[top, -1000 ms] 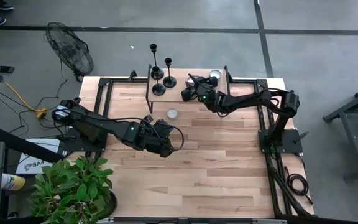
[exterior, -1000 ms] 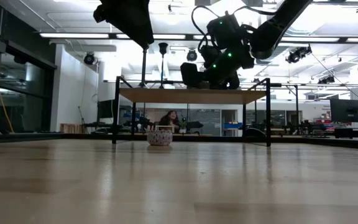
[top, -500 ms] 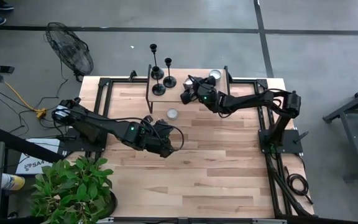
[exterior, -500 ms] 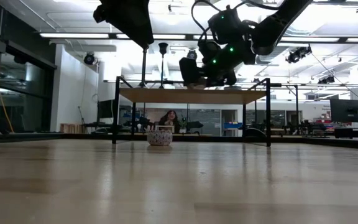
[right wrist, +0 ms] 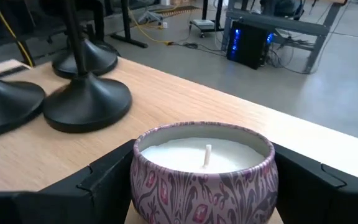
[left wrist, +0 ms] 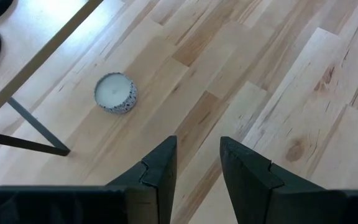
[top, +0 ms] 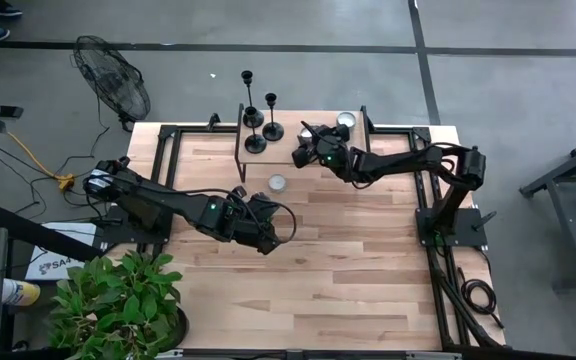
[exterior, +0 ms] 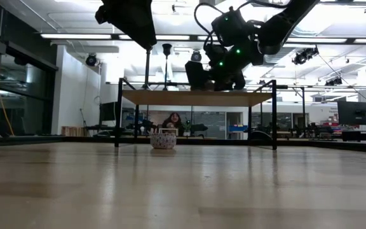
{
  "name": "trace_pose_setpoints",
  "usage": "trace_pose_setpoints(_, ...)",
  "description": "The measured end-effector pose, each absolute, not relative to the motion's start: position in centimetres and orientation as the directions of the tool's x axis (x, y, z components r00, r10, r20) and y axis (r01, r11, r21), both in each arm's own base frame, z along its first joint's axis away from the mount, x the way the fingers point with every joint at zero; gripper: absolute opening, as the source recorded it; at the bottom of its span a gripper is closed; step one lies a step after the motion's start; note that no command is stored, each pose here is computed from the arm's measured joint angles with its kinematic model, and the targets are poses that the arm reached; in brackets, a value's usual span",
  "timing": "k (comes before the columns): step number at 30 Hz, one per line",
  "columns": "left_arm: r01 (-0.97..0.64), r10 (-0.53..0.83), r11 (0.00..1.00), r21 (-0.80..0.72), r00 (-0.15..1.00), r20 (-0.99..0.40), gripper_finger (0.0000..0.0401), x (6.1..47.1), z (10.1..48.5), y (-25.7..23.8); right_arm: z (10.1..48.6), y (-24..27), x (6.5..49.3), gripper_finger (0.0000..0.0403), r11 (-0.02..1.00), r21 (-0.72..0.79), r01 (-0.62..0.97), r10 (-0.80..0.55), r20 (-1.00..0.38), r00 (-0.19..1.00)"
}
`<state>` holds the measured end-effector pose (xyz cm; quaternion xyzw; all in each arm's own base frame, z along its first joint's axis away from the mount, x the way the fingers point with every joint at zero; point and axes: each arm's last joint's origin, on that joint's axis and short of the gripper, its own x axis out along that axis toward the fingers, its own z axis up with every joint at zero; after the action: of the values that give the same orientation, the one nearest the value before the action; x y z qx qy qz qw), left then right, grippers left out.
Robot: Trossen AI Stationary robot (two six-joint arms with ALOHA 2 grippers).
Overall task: Pick & Place candle stick holders
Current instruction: Put the pink scented candle on the shelf
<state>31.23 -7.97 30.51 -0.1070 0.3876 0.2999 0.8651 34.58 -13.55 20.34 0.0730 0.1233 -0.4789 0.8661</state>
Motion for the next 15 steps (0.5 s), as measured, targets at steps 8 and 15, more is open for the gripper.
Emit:
trace_pose_setpoints(8, -0.585, 0.423, 0.81, 0.051, 0.521, -0.742, 0.012, 31.24, 30.5, -8.02, 19.99, -13.51, 34.42, 0.0303, 0.525, -0.003, 0.851, -0.807, -0.32, 0.497)
trace_pose_setpoints(15, -0.585, 0.423, 0.809, 0.052, 0.52, -0.742, 0.012, 31.23, 30.49, -8.02, 19.89, -13.46, 34.39, 0.0303, 0.516, 0.003, 0.856, -0.809, -0.326, 0.489)
